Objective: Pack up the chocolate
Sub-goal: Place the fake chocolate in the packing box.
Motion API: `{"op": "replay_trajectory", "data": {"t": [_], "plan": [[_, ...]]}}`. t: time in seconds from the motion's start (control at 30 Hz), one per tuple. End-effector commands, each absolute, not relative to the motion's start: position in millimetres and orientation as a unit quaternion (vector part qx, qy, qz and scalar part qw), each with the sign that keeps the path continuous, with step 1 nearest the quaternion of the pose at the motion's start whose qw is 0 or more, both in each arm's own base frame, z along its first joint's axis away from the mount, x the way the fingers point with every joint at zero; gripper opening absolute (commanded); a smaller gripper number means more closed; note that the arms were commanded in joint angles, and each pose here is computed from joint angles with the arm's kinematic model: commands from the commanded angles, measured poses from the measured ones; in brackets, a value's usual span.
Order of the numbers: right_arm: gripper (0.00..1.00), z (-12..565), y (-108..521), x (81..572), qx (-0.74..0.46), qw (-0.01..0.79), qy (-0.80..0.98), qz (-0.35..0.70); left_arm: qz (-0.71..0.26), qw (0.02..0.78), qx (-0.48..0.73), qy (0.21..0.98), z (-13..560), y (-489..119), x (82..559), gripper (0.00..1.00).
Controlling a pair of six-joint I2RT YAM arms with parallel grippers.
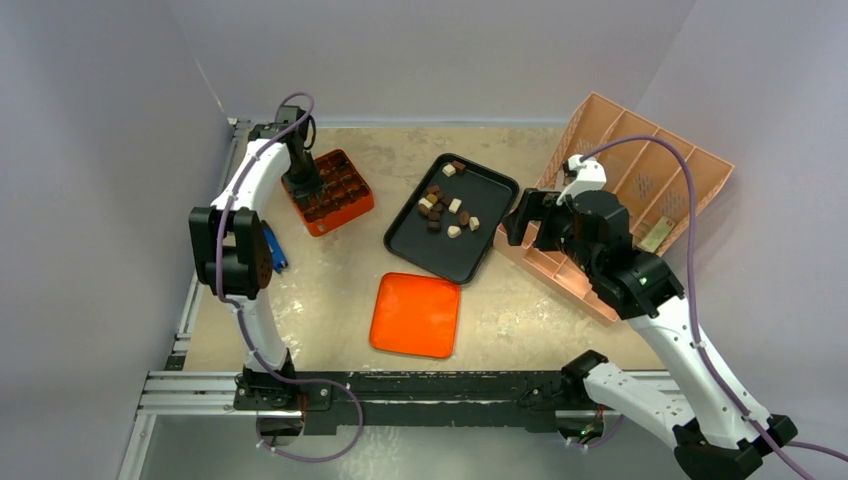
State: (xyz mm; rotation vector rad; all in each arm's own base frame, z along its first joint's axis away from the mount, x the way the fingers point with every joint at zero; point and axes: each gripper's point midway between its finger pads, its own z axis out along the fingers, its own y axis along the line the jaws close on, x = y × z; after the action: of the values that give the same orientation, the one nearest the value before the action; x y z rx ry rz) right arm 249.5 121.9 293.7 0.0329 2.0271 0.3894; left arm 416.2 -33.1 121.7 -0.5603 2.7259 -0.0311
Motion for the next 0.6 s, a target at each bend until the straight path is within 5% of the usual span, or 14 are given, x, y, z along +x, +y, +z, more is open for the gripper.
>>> {"op": "replay_trajectory", "data": {"t": [0.0,0.57], "plan": [[0.98,312.3,122.9,256.1,0.017,0.536,0.828,0.165,-0.015,0.216,-0.196,0.956,132.2,-24.1,441.5,0.20],[0.98,302.9,121.4,265.0,0.017,0.540,0.829,0.148,-0.010,0.212,-0.190,0.959,125.5,-21.5,451.8,0.31]]}}
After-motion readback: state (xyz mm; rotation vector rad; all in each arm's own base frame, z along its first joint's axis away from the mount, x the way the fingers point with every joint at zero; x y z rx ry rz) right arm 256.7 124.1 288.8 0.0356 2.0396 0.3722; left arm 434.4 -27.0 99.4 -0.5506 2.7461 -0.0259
